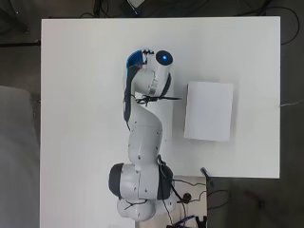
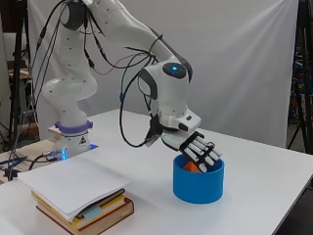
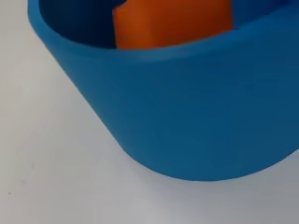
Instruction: Teleoperate dual arm-hand system to pick and place objects
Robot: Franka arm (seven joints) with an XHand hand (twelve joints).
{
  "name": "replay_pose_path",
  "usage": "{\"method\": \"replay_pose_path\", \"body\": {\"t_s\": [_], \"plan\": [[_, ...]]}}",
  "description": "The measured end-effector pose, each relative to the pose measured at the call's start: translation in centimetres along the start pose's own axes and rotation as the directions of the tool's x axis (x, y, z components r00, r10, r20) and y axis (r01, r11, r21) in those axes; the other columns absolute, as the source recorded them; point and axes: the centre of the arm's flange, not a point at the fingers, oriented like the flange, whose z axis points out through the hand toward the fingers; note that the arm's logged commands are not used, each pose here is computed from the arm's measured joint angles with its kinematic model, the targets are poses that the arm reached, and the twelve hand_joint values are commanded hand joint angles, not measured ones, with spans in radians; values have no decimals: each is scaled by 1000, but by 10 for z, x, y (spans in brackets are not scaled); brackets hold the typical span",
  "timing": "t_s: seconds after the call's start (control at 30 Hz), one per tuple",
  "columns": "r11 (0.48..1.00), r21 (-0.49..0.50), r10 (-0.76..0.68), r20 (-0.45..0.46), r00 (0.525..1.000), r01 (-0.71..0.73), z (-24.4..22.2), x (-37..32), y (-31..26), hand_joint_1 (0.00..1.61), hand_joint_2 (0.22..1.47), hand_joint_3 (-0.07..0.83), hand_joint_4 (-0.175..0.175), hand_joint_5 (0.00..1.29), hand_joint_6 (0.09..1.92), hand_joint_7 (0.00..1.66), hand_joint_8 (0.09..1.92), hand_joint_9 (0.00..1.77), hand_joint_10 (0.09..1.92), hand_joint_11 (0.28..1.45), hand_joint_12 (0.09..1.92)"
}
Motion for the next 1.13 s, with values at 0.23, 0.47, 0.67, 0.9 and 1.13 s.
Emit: {"method": "replay_pose_path", "body": {"t_s": [0.23, 0.47, 0.67, 0.9, 1.13], "plan": [[992, -68, 106, -14, 994, -107, -28, 7, -5, 48, 991, 1, 43, 126, 87, 243, 87, 383, 87, 474, 87], [984, -178, -23, -36, 999, 16, -128, 9, -53, 64, 913, -20, 67, 216, 87, 320, 87, 435, 87, 472, 87], [957, -283, -85, -52, 995, 67, -226, -3, -122, 123, 920, -5, 69, 234, 87, 306, 87, 432, 87, 465, 87], [936, -343, -88, -10, 996, 79, -289, -25, -194, 192, 952, 8, 65, 212, 87, 285, 87, 420, 87, 452, 87], [926, -376, -34, 10, 999, 35, -297, -40, -202, 205, 1010, 19, 61, 223, 87, 288, 87, 417, 87, 442, 87]]}}
